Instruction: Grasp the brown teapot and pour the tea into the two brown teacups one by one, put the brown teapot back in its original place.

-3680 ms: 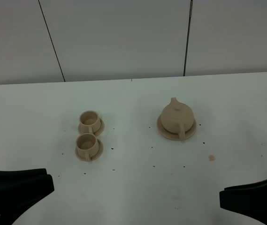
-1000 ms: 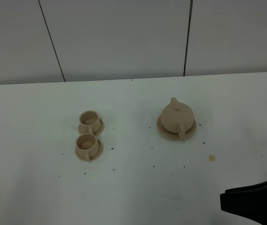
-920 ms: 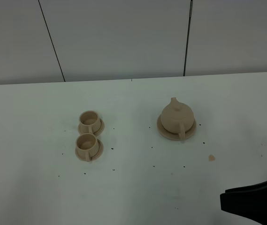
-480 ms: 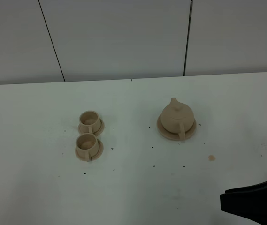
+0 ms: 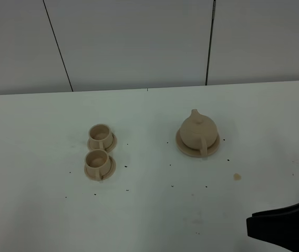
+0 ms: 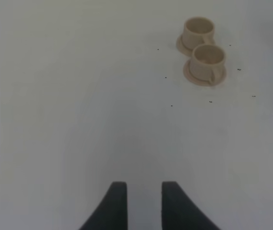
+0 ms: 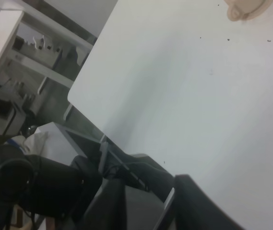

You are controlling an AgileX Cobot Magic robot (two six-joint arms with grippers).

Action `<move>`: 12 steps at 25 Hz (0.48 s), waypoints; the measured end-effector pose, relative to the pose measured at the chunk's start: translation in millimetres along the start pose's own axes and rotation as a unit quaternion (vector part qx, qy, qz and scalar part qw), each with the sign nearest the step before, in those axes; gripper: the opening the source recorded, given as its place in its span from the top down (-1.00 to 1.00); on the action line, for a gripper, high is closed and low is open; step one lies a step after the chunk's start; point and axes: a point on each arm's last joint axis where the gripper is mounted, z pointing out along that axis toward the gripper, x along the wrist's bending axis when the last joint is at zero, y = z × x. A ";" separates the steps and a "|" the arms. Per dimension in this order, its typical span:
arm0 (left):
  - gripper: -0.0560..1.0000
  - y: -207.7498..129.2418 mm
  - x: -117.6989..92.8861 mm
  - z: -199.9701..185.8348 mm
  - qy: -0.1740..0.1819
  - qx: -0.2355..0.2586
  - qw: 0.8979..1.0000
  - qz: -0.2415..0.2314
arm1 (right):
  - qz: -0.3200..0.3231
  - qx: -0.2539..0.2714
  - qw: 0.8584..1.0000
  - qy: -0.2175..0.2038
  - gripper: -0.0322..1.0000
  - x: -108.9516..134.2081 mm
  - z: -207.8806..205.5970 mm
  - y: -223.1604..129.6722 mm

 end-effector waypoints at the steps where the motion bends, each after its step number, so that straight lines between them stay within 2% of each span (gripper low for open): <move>1: 0.43 0.0 0.0 0.0 0.000 0.000 1.000 0.000 | 0.000 0.000 1.000 0.000 0.46 0.0 0.0 0.0; 12: 0.43 0.0 0.0 0.0 0.000 0.000 1.000 0.000 | 0.000 -0.008 1.000 -0.012 0.46 -2.2 0.0 1.4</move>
